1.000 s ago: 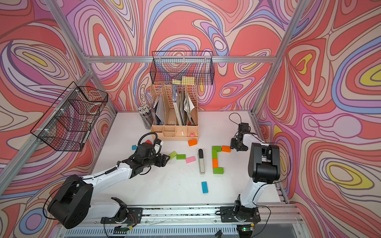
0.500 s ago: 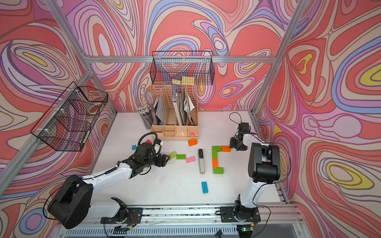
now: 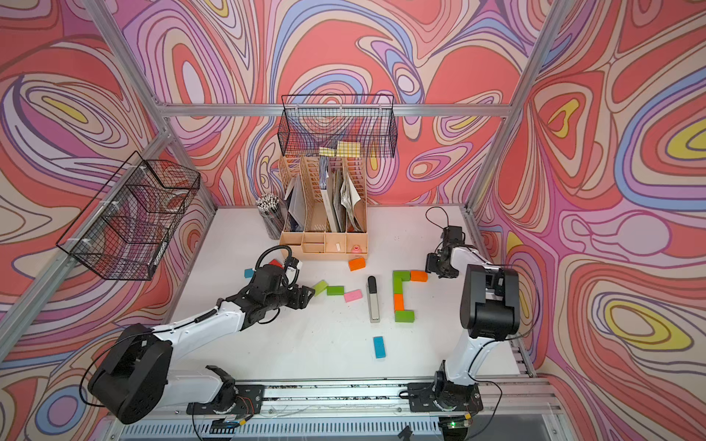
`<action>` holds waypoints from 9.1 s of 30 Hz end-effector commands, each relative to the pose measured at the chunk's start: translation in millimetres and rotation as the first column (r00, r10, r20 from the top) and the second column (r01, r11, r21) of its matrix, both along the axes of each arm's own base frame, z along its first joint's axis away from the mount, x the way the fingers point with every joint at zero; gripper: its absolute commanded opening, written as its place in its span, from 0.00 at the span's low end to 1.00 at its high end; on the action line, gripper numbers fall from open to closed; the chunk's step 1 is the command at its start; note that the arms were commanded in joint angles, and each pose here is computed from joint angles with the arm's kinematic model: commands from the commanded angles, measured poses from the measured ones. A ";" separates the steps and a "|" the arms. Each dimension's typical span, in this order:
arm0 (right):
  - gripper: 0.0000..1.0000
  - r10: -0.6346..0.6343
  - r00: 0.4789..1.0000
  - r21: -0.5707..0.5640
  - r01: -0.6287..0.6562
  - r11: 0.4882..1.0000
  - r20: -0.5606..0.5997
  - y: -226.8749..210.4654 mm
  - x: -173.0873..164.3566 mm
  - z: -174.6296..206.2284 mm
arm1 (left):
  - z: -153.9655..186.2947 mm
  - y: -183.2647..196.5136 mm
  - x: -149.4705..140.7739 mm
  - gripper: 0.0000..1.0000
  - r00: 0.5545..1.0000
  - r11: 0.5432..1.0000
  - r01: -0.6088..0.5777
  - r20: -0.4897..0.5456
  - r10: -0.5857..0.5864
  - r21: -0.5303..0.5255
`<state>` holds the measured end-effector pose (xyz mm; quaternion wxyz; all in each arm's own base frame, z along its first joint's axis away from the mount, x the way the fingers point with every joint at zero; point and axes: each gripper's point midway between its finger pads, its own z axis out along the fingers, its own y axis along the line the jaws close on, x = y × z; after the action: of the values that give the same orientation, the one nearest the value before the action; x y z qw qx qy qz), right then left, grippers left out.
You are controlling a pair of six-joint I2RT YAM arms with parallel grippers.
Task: Assemble the letter c with building blocks
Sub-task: Assemble the building block at the center of the board, then pick up the building block from the center of the board, then assemble the building block at the center of the board.
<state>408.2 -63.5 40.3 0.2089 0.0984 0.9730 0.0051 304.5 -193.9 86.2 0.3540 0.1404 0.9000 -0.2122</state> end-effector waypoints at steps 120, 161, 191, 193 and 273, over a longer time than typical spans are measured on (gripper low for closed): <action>0.91 0.481 0.864 0.104 -0.497 0.862 0.148 288.3 24.8 8.0 | -4.6 0.1 1.1 0.73 1.000 1.000 0.011 -0.012 -0.010 0.018; 0.69 0.446 0.876 0.056 -0.463 0.885 0.184 302.0 39.7 -7.4 | 0.8 -0.4 -0.9 0.73 1.000 1.000 0.014 -0.004 -0.014 0.004; 0.63 0.258 0.910 -0.004 -0.271 0.963 0.326 213.1 -47.3 118.6 | 21.7 -40.1 -19.4 0.74 0.981 0.958 0.189 0.003 -0.193 -0.213; 0.63 0.223 0.927 -0.015 -0.230 0.973 0.303 195.5 -60.2 118.4 | 24.7 -43.3 -21.6 0.74 0.978 0.950 0.206 0.007 -0.211 -0.236; 0.37 -0.243 0.970 0.066 0.243 0.968 -0.010 73.7 -128.2 51.6 | 22.1 -40.7 -21.8 0.73 0.980 0.954 0.196 0.006 -0.200 -0.225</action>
<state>273.3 6.4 94.0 0.2070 0.2310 0.9507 0.0029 279.7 -236.5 105.8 0.3278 0.1883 0.8562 -0.3522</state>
